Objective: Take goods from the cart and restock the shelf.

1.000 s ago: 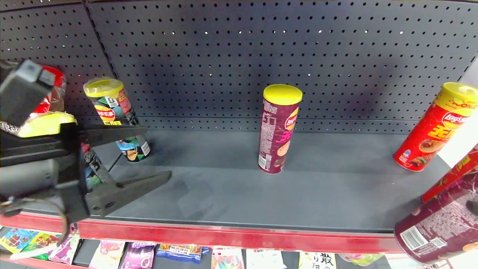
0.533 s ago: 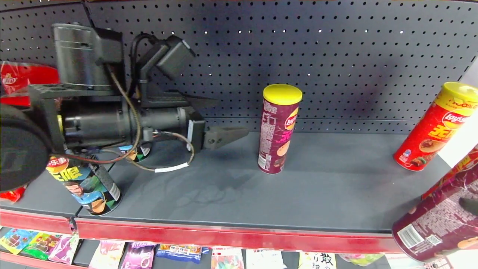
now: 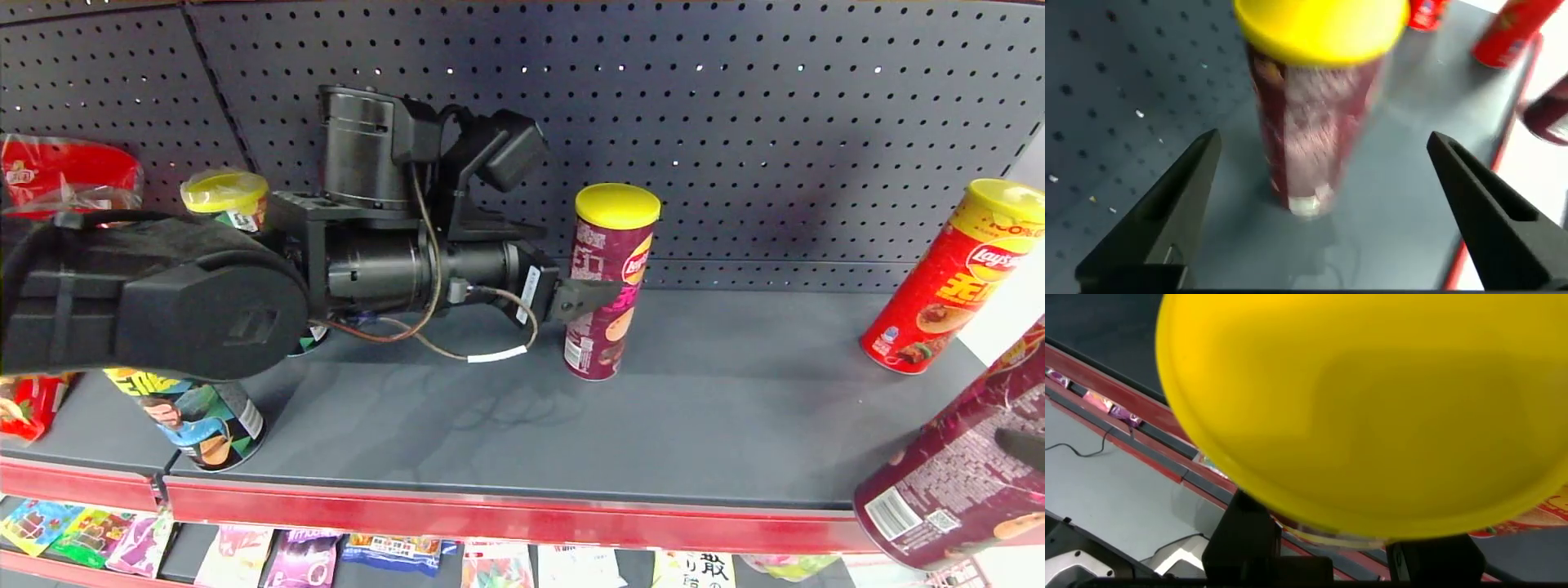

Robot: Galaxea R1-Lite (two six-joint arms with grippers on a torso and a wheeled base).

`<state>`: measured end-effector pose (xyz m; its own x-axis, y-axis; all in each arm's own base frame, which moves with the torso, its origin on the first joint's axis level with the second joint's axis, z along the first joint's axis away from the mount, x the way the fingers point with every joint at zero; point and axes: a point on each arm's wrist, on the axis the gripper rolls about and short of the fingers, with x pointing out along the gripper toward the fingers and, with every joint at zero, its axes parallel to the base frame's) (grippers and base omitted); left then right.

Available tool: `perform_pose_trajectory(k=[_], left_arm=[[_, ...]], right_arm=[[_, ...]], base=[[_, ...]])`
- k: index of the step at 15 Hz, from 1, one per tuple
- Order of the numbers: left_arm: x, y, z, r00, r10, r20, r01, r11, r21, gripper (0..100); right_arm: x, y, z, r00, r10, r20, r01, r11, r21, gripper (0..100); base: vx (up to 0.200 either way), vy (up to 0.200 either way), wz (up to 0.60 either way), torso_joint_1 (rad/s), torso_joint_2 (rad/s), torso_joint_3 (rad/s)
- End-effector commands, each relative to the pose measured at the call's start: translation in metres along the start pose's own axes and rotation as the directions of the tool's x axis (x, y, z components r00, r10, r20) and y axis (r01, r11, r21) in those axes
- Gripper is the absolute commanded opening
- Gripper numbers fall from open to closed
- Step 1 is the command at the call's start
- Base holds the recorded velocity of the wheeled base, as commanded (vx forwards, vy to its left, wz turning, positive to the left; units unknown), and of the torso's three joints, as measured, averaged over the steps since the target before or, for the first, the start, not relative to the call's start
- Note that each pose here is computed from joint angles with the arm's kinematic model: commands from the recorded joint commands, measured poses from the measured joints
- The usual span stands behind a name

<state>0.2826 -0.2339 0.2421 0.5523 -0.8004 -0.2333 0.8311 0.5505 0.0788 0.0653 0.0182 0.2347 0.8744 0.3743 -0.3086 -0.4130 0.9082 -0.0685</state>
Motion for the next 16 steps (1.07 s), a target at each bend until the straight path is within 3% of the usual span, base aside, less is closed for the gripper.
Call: perform_pose_trajectory(k=[1, 6, 16], left_arm=[[0.022, 0.005, -0.003, 1.000, 0.028, -0.009, -0.028, 1.000, 0.001, 100], [0.042, -0.007, 0.001, 1.000, 0.011, 0.005, -0.011, 1.000, 0.013, 100], [0.068, -0.011, 0.005, 0.997, 0.071, 0.023, -0.072, 0.997, 0.023, 100]], right_arm=[[0.003, -0.001, 0.001, 1.000, -0.001, 0.005, 0.001, 1.000, -0.002, 0], [0.007, -0.002, 0.003, 1.000, -0.004, 0.010, 0.004, 1.000, -0.001, 0], [0.008, -0.002, 0.002, 1.000, -0.004, 0.006, 0.004, 1.000, 0.005, 0]], base=[[0.000, 0.000, 0.00, 0.000, 0.00, 0.000], [0.000, 0.000, 0.00, 0.000, 0.00, 0.000], [0.000, 0.000, 0.00, 0.000, 0.00, 0.000]])
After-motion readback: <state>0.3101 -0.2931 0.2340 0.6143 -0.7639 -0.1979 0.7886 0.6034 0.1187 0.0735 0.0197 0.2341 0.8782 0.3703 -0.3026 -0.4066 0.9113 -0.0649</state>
